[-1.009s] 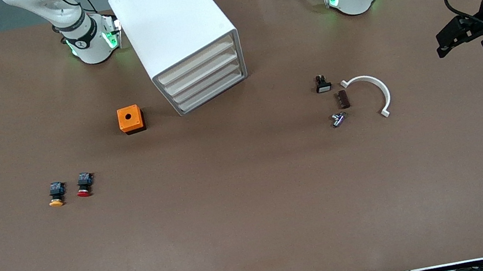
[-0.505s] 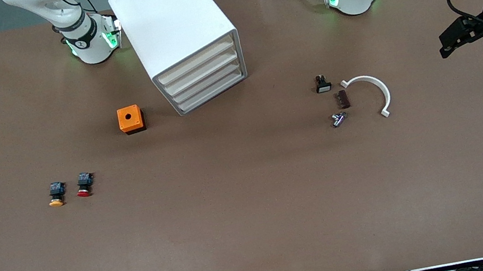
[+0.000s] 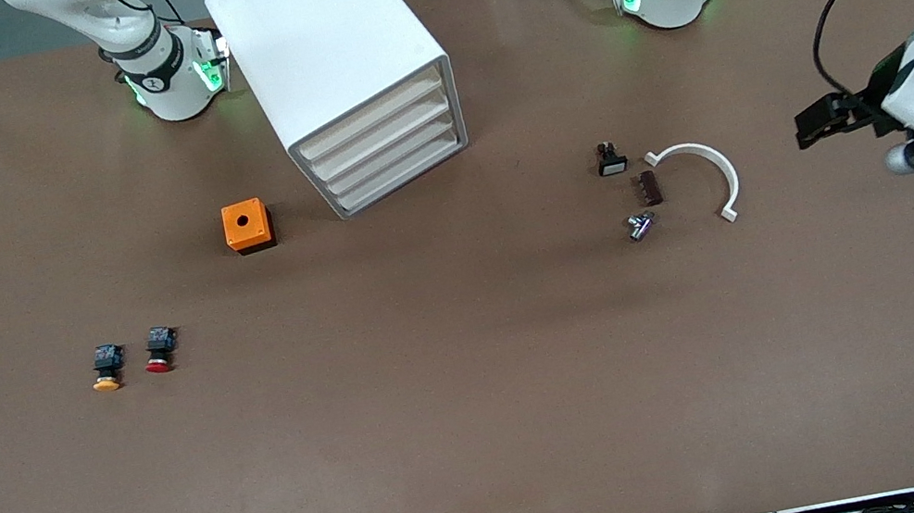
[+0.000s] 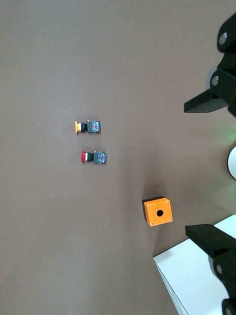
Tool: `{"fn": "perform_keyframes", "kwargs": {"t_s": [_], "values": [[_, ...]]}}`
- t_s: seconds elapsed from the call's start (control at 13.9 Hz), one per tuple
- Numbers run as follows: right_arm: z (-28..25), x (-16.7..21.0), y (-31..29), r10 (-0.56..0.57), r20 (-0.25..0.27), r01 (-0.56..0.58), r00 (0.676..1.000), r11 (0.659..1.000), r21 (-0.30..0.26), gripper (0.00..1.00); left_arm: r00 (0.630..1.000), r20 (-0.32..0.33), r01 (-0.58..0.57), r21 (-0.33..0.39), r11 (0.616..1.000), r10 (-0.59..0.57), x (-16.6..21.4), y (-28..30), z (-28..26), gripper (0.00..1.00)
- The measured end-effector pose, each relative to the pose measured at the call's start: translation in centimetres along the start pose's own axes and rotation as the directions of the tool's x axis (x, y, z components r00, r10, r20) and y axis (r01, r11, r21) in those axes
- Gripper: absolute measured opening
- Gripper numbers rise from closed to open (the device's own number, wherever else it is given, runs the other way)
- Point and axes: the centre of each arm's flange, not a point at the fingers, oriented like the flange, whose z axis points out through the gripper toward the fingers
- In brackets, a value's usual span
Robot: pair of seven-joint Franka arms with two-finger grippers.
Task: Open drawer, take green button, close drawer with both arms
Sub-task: 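Move the left gripper toward the drawer handle of the white cabinet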
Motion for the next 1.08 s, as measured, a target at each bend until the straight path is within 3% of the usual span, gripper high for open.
{"fn": "perform_keyframes", "kwargs": {"t_s": [0.22,0.43,0.58,1.08], "values": [[0.0,0.0,0.0,0.0,0.0,0.0,1.0,1.0,0.0,1.0,0.998,0.06,-0.012,-0.073,0.997,0.016,1.2,2.9,2.9,1.0],[0.0,0.0,0.0,0.0,0.001,0.0,1.0,1.0,0.0,1.0,0.99,0.134,0.077,-0.18,0.981,-0.053,2.3,4.4,5.4,1.0],[0.0,0.0,0.0,0.0,0.001,0.0,1.0,1.0,0.0,1.0,0.979,0.183,0.129,-0.204,0.97,-0.092,2.5,6.8,6.9,1.0],[0.1,0.0,0.0,0.0,0.001,0.0,1.0,1.0,0.0,1.0,0.915,0.29,0.308,-0.061,0.949,-0.279,0.9,25.0,14.3,1.0]]}}
